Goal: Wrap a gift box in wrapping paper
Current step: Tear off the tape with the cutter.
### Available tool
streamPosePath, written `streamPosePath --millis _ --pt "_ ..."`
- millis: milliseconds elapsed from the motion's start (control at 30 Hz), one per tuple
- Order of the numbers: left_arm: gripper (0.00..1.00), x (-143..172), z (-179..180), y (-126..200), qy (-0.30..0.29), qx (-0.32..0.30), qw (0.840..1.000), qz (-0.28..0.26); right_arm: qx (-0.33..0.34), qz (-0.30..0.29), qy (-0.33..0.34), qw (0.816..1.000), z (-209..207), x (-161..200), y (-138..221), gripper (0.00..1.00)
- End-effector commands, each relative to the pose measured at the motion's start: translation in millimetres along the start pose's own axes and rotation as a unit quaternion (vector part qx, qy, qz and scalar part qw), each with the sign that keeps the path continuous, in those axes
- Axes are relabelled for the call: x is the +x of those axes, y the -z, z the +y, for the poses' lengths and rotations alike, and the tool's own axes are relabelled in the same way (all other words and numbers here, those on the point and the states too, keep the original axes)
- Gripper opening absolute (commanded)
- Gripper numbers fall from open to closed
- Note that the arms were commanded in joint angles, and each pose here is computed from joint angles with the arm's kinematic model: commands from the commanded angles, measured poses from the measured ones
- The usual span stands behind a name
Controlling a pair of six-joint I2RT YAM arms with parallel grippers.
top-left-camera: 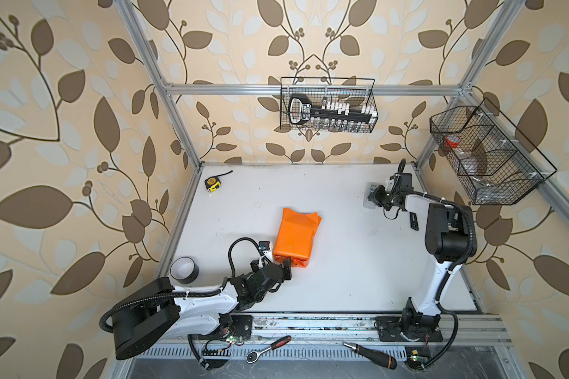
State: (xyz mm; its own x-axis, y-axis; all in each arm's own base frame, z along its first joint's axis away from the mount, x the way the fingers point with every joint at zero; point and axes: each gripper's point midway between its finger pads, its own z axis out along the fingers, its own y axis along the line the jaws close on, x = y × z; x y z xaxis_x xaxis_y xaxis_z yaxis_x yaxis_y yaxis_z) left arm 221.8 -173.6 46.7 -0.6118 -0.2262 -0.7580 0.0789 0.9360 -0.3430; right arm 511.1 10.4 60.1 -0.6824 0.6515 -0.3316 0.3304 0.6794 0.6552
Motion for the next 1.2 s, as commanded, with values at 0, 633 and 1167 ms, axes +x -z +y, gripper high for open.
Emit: streamPosePath --millis 0,633,1167 --pt "0.99 -11.4 -7.6 -1.7 0.018 0.008 1.0 -0.015 -0.106 0.021 -0.022 0.994 44.2 11.7 6.9 0.0" --pt "0.99 -12.1 -6.7 0.4 0.018 0.009 1.0 -0.016 -0.254 -0.017 -0.091 0.963 100.1 -14.7 51.4 0.0" --pt "0.99 -13.4 -5.5 2.2 0.019 0.009 1.0 -0.019 -0.194 0.0 -0.097 0.976 58.1 30.0 58.4 0.0"
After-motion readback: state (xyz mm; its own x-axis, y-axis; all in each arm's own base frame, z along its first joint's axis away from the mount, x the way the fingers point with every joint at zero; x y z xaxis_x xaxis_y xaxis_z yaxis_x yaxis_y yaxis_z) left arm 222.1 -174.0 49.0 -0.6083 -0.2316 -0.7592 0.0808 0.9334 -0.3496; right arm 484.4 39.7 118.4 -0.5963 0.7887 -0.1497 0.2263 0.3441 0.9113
